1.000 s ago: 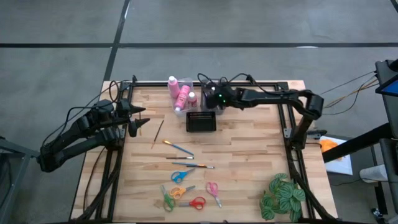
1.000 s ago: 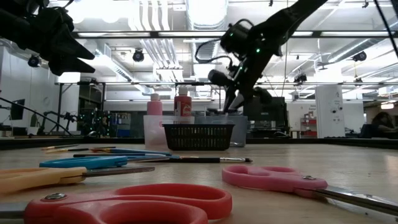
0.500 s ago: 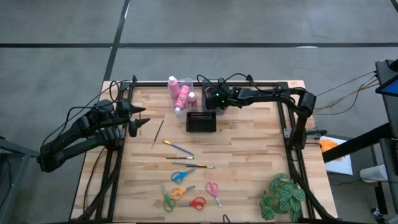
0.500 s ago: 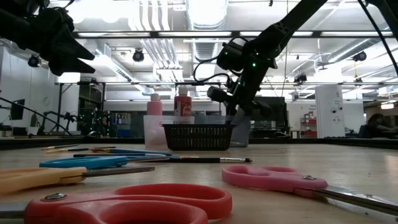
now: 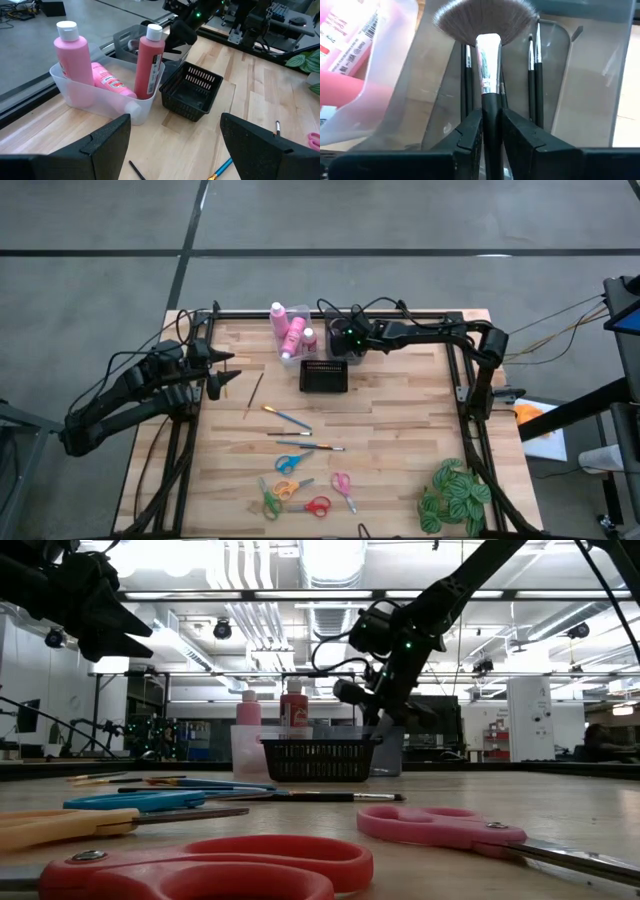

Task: Pick & Place Paint Supplies
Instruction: Put the black paint brush into the gray bin

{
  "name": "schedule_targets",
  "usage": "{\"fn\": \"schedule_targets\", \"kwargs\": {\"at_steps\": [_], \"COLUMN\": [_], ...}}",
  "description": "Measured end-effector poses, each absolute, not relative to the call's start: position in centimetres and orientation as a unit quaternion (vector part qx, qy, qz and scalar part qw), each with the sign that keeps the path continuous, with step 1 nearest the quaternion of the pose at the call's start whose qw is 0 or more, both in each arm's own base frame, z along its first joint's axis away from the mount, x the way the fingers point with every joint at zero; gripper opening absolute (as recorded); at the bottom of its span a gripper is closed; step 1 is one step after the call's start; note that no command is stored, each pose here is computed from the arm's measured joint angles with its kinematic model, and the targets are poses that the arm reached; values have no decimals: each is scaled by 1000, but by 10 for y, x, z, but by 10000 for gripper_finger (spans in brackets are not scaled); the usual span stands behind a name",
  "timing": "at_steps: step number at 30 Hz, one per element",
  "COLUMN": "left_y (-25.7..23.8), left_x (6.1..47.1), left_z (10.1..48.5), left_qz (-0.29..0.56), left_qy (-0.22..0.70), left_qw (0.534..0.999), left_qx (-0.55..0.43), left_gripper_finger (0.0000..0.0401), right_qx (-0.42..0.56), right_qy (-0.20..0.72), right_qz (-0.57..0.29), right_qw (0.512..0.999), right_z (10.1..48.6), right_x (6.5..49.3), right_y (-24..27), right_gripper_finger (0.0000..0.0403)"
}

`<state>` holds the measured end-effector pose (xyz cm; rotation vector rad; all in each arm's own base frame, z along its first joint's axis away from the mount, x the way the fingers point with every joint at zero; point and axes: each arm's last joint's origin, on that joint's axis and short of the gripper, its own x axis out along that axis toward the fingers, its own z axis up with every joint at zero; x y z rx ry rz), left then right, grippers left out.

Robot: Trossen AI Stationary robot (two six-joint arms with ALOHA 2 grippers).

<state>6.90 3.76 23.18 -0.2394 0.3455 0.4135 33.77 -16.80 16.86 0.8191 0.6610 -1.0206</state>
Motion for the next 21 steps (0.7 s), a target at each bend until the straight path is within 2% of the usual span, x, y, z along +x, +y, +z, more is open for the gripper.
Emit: {"fn": "schedule_targets", "kwargs": {"at_steps": [7, 15, 21], "left_y": [38, 38, 38], "left_x": [69, 69, 69], "left_z": [232, 232, 232], "left_qz": [204, 204, 204], "left_qy": [170, 170, 170], "left_qw": [957, 957, 957], "left_qx": [-118, -118, -118], "left_gripper_finger": [311, 311, 311], "right_qx": [369, 364, 331], "right_qy": [303, 305, 283], "right_qz": [-463, -460, -437], "right_qw": [747, 751, 787], "right_z": [169, 170, 191], "right_x": [338, 338, 338], "right_y": [-168, -168, -168], "right_gripper_finger": [130, 136, 137]}}
